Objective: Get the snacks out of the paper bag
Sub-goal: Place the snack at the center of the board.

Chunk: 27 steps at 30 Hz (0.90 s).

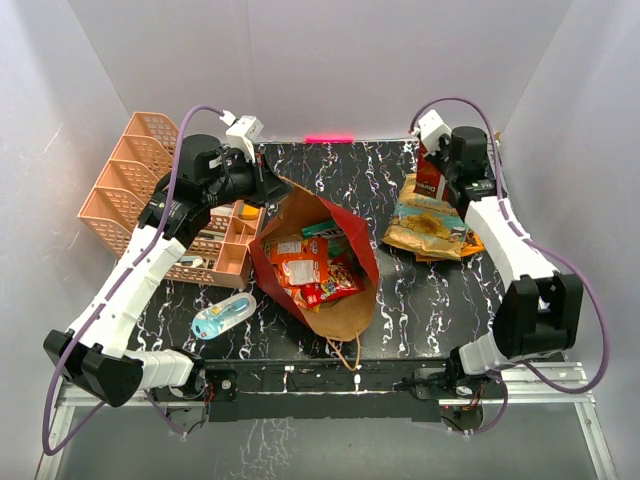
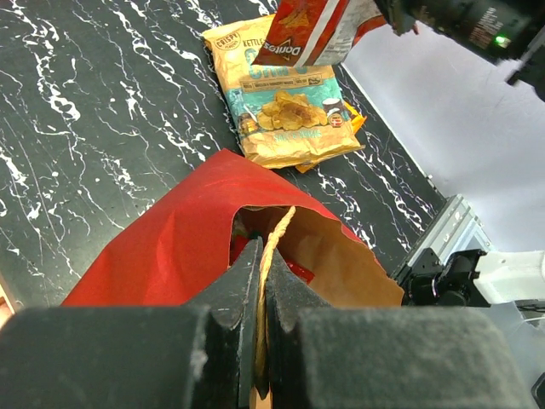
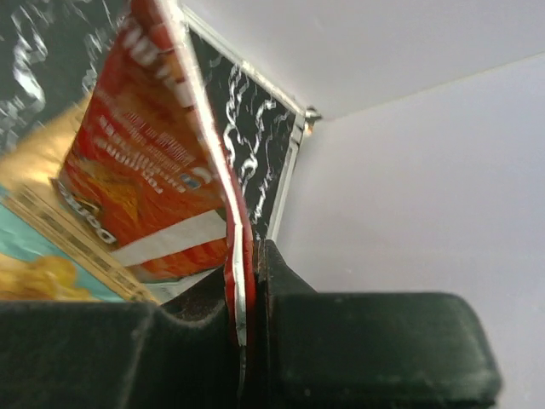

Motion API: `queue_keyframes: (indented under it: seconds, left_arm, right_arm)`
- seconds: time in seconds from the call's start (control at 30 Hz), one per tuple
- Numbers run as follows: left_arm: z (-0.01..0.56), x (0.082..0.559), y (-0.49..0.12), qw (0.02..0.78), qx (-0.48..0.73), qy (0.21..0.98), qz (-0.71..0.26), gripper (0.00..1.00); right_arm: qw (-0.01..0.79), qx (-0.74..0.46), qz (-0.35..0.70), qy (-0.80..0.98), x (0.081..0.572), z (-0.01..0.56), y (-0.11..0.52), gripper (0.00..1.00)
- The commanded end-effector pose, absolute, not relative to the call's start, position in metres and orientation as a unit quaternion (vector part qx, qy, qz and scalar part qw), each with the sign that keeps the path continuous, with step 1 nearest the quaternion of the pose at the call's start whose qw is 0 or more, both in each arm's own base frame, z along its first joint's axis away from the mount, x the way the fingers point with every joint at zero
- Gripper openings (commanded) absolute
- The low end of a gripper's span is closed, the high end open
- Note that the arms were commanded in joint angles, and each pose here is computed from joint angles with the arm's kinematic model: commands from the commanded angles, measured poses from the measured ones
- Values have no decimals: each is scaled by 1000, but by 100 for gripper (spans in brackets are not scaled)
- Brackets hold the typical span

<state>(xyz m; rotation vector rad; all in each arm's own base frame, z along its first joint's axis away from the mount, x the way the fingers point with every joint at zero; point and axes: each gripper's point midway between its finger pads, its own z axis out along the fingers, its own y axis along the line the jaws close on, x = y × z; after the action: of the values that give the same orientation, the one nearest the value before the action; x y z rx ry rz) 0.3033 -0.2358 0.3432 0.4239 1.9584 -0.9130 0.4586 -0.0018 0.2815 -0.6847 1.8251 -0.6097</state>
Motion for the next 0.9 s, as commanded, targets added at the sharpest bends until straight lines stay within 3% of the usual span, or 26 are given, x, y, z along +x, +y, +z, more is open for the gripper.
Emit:
queue_keyframes:
  seconds: [0.0, 0.2, 0.63, 0.87]
  left_arm:
    - [363, 294, -238, 468, 184, 771, -392, 0]
    - [364, 292, -242, 461, 187, 769, -402, 0]
    - [363, 287, -245, 453, 184, 766, -417, 0]
    - [368, 285, -246, 453, 184, 762, -426, 0]
  right_arm:
    - [572, -346, -299, 681, 488, 328, -25, 7]
    - [549, -395, -308, 669, 489, 291, -31, 7]
    - [521, -433, -154, 719, 388, 164, 9, 7]
    - [493, -432, -139, 742, 374, 126, 10, 11]
